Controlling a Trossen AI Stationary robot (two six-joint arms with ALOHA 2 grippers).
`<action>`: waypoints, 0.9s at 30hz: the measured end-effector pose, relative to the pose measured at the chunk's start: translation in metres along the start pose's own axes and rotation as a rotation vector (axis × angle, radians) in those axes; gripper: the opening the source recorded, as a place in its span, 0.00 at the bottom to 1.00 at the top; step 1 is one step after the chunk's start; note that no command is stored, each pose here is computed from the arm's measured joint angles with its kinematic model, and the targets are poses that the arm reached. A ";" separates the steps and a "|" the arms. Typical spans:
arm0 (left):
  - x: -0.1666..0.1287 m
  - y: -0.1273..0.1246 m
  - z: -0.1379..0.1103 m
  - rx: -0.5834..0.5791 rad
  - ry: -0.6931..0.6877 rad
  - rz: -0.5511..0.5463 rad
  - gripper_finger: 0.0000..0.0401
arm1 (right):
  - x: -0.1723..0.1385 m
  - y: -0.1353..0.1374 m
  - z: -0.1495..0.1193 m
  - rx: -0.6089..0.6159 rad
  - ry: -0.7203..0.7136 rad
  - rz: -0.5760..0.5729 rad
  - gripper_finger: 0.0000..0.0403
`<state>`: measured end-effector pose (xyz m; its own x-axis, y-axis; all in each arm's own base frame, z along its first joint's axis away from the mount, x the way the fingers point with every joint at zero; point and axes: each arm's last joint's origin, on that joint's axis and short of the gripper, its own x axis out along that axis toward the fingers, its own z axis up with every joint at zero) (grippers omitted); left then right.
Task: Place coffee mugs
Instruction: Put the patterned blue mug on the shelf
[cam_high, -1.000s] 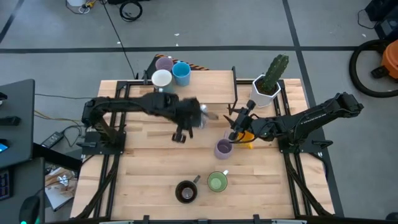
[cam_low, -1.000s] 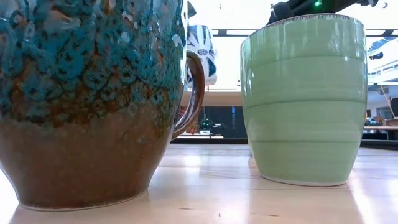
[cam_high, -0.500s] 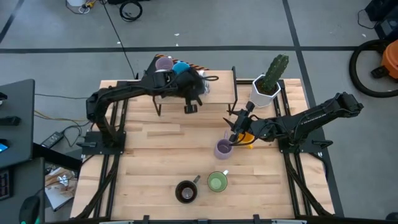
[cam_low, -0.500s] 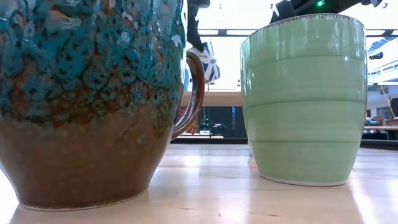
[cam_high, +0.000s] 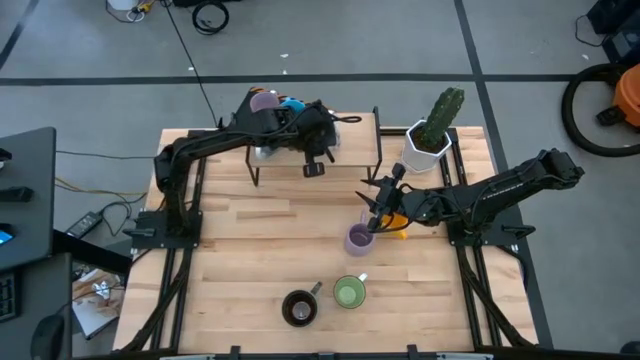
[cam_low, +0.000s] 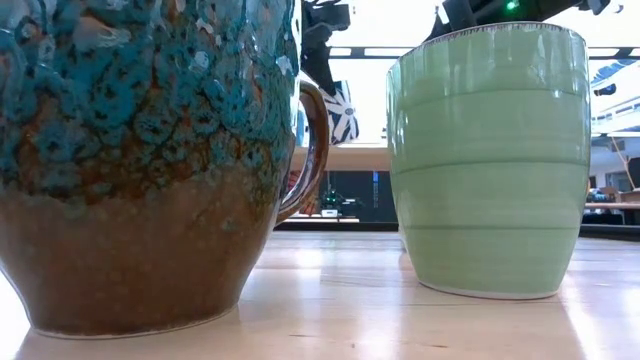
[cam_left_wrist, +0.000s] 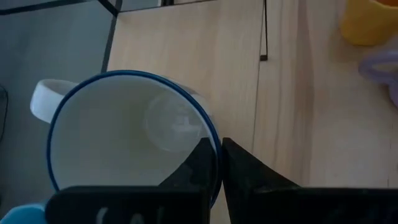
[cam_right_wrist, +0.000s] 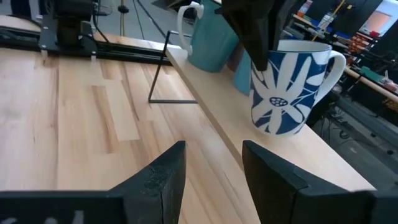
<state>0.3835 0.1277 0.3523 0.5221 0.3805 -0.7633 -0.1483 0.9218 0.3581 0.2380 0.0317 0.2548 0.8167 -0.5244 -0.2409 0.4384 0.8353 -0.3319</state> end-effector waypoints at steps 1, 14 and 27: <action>0.001 0.000 0.001 0.004 0.005 -0.002 0.06 | 0.000 0.000 0.000 0.000 0.001 0.000 0.41; 0.005 0.026 -0.007 -0.039 0.022 0.024 0.06 | 0.000 0.000 0.000 0.006 0.002 0.000 0.41; 0.009 0.018 -0.009 -0.023 0.061 -0.024 0.07 | 0.000 0.000 0.000 0.009 0.003 0.004 0.41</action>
<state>0.3779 0.1486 0.3470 0.4733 0.3613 -0.8034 -0.1559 0.9320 0.3272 0.2381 0.0318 0.2543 0.8174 -0.5215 -0.2448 0.4385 0.8388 -0.3227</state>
